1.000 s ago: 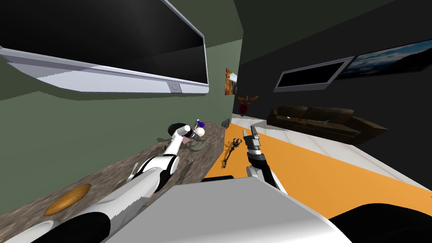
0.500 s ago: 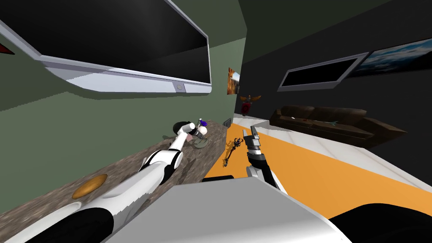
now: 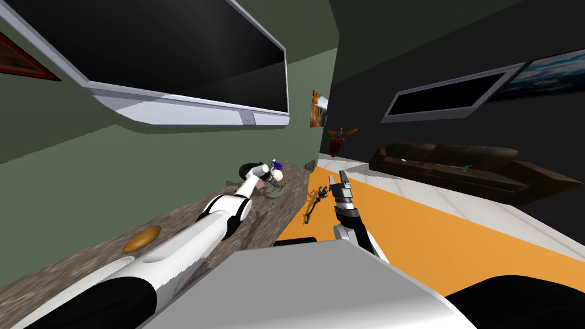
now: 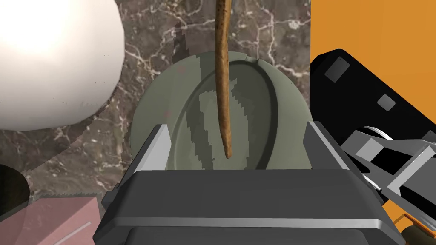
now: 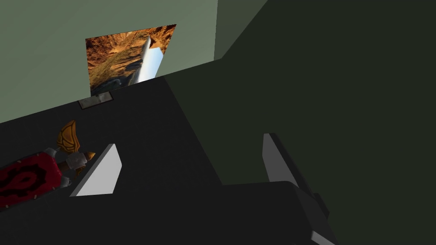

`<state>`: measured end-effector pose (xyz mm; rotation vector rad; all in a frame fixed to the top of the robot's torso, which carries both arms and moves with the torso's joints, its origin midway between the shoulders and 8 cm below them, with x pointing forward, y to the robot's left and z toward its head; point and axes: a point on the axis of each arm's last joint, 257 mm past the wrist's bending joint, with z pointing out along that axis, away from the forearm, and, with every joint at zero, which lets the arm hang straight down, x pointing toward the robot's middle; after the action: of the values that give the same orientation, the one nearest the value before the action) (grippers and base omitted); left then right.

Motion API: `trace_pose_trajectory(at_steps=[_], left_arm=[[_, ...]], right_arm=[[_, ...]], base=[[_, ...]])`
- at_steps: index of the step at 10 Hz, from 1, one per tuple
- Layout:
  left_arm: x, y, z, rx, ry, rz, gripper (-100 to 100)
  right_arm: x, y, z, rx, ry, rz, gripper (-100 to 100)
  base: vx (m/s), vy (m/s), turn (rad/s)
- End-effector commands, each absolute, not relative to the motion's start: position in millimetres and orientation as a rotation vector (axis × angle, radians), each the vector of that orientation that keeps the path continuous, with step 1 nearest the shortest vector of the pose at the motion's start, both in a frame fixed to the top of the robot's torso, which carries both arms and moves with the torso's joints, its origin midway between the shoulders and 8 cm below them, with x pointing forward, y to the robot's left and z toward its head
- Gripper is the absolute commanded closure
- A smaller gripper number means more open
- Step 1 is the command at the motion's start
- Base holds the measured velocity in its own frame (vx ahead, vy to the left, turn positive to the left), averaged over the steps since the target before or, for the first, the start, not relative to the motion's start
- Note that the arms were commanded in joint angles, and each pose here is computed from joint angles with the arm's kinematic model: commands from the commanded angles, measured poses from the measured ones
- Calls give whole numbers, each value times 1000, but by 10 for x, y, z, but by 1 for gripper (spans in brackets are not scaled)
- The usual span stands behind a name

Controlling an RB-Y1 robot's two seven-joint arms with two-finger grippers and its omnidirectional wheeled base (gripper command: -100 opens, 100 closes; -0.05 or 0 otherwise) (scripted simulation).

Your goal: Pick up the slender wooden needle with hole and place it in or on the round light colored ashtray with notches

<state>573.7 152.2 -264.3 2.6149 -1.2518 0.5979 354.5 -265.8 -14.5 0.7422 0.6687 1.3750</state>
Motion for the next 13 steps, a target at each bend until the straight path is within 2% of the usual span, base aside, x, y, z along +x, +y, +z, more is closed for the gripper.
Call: trace_pose_trajectory(at_steps=[1, 6, 9, 10, 13], left_arm=[[5786, 1451, -2572, 2625, -1280, 585, -100], [5949, 1237, -2370, 2669, -1379, 569, -100], [5949, 1263, -2323, 2687, -1360, 537, -100], [6043, 1102, -2266, 2706, -1444, 575, -100], [6074, 1190, -2059, 2764, -1450, 531, -100]], right_arm=[[3545, -2658, -145, 742, 669, 1375, 0], [3545, -2658, -145, 742, 669, 1375, 0], [3544, -2657, -145, 742, 669, 1375, 0], [3544, -2657, -145, 742, 669, 1375, 0], [3545, -2657, -145, 742, 669, 1375, 0]], base=[[-45, 58, 13], [-42, 51, 58], [0, -3, 0], [-77, 76, 224], [-50, 54, 24]])
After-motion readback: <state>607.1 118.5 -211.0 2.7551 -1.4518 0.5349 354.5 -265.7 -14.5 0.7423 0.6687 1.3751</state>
